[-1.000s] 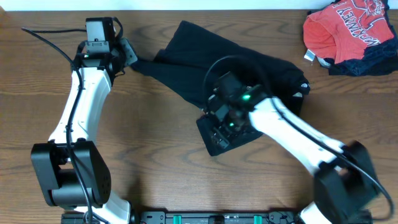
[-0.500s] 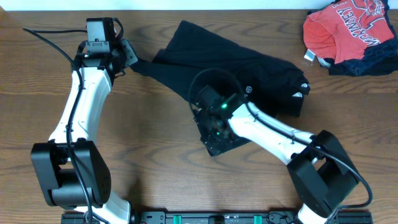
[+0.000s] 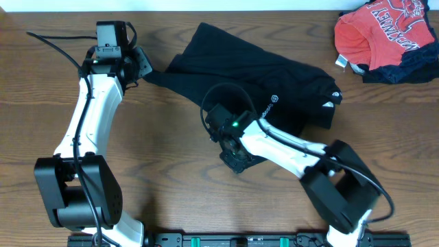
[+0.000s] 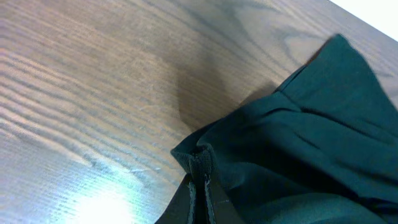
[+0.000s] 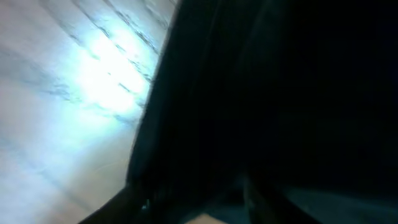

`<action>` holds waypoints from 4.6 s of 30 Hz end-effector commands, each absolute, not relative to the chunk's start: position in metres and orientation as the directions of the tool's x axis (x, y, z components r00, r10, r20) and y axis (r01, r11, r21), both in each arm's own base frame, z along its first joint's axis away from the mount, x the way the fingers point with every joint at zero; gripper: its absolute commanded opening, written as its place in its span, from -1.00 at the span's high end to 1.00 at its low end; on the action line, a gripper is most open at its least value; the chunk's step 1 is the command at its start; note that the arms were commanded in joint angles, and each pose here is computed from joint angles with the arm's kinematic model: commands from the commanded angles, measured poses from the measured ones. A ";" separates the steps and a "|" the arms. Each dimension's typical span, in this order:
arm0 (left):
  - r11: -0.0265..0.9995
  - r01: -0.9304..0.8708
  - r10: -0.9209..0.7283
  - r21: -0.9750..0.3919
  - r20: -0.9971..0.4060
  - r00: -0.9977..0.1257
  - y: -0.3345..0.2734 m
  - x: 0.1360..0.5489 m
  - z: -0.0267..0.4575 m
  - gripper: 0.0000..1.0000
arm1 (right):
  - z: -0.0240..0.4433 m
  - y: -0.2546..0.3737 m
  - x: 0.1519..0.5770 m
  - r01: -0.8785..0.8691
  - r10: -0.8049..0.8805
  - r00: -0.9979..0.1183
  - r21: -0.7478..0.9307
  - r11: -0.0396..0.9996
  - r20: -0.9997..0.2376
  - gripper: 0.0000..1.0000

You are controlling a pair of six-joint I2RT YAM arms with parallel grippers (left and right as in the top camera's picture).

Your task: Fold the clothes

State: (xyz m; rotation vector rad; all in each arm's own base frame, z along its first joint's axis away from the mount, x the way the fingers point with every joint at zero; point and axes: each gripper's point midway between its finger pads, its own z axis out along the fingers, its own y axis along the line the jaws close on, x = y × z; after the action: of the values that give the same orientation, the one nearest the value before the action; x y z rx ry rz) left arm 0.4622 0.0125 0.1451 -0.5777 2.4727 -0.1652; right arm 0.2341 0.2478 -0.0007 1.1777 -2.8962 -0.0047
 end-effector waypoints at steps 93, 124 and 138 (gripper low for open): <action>0.901 -0.388 -0.392 -0.192 -0.744 -0.542 0.048 0.517 0.175 0.88 | 0.195 0.073 0.602 -0.182 -0.211 -0.746 -0.112 0.977 -0.631 0.95; 0.900 -0.431 -0.400 -0.068 -0.522 -0.753 0.046 0.468 0.104 0.88 | 0.128 0.075 0.532 -0.224 -0.173 -0.933 0.134 0.965 -0.316 0.83; 0.900 -0.436 -0.402 -0.029 -0.444 -0.801 0.045 0.447 0.091 0.70 | 0.119 0.068 0.494 -0.197 -0.175 -0.972 0.141 0.970 -0.156 0.94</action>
State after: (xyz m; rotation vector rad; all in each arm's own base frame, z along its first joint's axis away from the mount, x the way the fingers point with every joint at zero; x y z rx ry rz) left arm 0.4470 0.0405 0.0793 -0.6050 2.6401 0.0861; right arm 0.4962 0.0740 0.1042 0.3061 -3.2415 -0.2626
